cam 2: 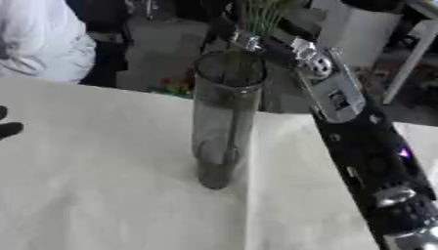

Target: Arrange flowers into the vase.

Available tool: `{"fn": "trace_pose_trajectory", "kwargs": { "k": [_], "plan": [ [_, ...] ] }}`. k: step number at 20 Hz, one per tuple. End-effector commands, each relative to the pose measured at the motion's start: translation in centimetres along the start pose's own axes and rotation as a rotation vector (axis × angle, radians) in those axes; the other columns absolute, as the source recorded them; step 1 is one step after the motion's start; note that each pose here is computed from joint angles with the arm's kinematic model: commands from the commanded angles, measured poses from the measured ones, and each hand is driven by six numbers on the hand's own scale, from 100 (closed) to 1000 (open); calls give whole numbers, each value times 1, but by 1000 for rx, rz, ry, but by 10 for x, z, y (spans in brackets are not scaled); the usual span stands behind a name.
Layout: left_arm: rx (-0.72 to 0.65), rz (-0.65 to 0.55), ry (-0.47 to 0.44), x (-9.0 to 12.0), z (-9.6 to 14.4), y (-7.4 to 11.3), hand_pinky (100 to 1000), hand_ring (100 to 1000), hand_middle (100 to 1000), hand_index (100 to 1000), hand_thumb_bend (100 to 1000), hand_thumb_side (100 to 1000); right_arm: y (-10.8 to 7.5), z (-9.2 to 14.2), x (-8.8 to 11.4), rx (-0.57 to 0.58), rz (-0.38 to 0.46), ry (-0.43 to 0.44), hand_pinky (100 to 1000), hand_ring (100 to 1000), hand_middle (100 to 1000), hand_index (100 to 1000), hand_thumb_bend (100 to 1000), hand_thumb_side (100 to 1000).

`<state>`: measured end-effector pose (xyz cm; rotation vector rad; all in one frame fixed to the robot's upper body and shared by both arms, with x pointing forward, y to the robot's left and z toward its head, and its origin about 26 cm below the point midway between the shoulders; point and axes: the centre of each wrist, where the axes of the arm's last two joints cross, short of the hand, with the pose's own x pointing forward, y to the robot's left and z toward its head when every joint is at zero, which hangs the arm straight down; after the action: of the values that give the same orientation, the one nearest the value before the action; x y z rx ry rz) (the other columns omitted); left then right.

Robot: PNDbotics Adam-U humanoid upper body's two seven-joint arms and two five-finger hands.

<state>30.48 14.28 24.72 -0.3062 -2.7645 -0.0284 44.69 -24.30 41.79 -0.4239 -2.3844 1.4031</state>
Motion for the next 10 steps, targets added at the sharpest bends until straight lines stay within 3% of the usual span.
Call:
{"fn": "trace_pose_trajectory", "kwargs": {
  "k": [1,10],
  "plan": [
    [-6,10,-21,5,-3,-2,714,740,805,862,237,943,-21,3,8,26,76,-9,1000,1000,625,1000,487,1000],
    [-6,8,-16,4,-2,-1,715,741,807,862,236,943,-27,7,9,122,132,-7,1000,1000,652,1000,472,1000]
  ]
}}
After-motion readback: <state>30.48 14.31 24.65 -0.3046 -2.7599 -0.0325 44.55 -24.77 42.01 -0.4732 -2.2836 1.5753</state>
